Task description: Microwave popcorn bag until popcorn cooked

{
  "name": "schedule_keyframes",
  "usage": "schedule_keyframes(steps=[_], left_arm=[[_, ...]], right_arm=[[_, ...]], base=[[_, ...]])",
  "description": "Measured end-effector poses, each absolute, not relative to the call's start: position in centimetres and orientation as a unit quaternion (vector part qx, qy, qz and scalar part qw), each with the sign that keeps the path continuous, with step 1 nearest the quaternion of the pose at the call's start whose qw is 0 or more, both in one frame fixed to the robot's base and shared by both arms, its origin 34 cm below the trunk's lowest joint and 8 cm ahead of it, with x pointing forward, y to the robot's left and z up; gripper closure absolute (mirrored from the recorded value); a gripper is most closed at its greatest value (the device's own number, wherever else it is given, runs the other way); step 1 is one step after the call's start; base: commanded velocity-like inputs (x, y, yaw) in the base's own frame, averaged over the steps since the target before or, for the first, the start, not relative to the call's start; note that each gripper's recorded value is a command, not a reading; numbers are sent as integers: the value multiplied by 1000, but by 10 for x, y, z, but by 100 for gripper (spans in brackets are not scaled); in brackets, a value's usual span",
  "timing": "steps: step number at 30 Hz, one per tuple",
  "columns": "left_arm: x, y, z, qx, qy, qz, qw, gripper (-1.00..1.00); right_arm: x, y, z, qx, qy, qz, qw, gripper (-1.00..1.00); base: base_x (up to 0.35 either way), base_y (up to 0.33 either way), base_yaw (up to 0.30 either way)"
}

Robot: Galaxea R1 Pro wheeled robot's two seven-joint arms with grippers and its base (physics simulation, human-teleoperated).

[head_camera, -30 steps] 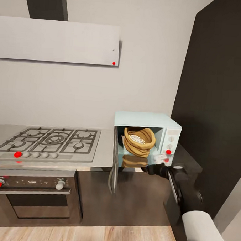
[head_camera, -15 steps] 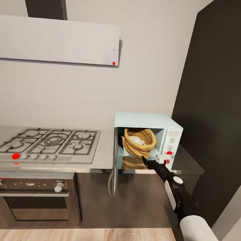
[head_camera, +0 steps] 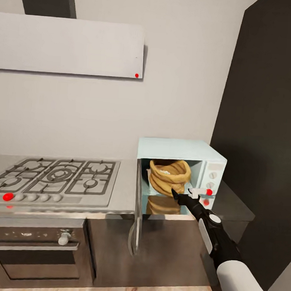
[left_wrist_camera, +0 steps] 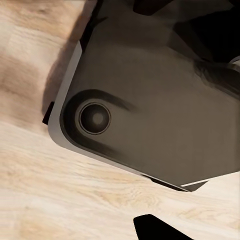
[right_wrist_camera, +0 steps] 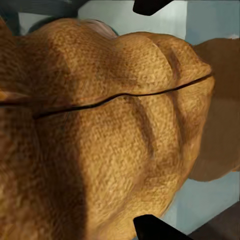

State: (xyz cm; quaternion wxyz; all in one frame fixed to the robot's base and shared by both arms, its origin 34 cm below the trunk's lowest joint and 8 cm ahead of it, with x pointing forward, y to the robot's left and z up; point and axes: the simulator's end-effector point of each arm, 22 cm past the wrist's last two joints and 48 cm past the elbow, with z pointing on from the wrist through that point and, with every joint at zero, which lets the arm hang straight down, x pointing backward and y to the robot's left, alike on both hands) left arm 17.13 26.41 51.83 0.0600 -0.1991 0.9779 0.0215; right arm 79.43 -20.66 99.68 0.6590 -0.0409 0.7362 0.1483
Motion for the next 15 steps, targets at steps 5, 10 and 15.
schedule_keyframes(steps=[5, 10, 15], left_arm=[[171, 264, 518, -199, 978, 21, 60, -100], [171, 264, 518, -199, 978, 22, 60, -100], [171, 264, 518, -199, 978, 21, 60, -100]], right_arm=[[794, -204, 997, -44, 736, 151, 658, -100], [794, -203, 997, -43, 736, 151, 658, -100], [794, -204, 997, -42, 736, 150, 658, -100]], base=[[164, 0, 0], [164, 0, 0], [164, 0, 0]])
